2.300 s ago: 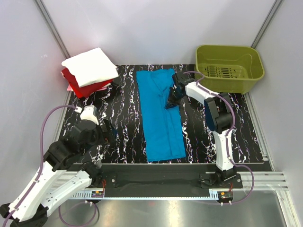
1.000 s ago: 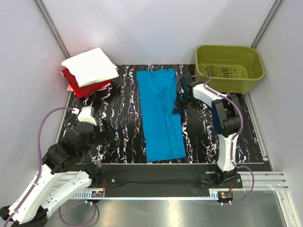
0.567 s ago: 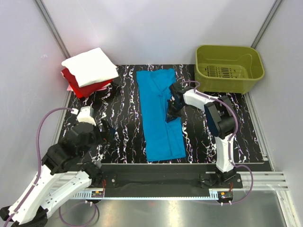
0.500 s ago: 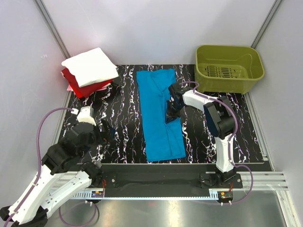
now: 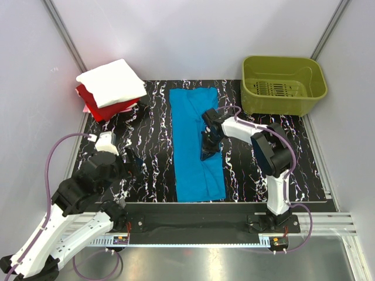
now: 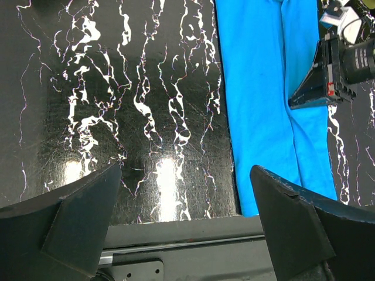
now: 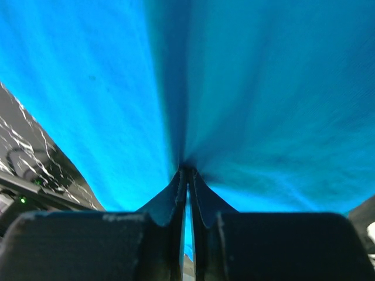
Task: Fold and stack the t-shirts
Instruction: Fold the tshirt
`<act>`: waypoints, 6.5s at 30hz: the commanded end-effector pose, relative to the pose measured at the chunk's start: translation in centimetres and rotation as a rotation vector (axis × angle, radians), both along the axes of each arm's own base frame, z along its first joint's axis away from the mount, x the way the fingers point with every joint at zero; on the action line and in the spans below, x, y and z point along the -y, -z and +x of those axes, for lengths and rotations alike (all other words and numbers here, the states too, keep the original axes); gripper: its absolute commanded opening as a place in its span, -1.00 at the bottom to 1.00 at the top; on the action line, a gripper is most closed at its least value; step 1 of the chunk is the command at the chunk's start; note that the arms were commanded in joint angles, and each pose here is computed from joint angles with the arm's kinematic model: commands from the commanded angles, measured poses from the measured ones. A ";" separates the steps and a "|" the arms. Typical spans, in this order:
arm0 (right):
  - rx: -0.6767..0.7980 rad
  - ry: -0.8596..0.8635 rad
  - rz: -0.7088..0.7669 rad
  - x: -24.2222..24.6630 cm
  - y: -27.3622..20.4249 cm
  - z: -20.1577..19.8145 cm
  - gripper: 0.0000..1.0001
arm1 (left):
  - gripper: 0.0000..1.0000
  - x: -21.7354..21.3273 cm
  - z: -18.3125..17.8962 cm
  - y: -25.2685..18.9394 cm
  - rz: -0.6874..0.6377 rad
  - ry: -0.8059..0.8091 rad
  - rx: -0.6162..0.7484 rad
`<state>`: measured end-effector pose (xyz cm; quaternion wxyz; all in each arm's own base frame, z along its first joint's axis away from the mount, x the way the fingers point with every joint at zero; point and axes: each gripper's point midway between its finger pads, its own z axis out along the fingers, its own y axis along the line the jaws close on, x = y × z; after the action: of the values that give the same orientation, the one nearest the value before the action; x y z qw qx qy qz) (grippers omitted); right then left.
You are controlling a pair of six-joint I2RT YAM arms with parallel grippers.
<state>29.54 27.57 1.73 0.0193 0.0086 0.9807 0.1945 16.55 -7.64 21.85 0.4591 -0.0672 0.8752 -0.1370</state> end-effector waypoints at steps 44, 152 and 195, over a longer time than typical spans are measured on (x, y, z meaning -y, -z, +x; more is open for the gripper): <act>0.105 -0.025 -0.095 5.3 -4.2 -12.6 0.20 | 0.97 0.1 0.7 -0.8 -0.020 -0.017 0.048; 0.003 0.065 -0.101 7.6 -0.5 -16.0 -0.43 | 0.33 16.3 -6.2 18.8 -0.267 0.294 -0.594; 0.331 0.158 -0.022 8.0 -14.8 -5.3 -1.00 | -0.95 13.5 3.3 4.3 -0.128 0.157 -0.351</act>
<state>21.54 20.40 15.71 0.1629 0.0758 0.9635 0.1985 17.64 -21.17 15.96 0.2658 -0.0920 0.9350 -0.2159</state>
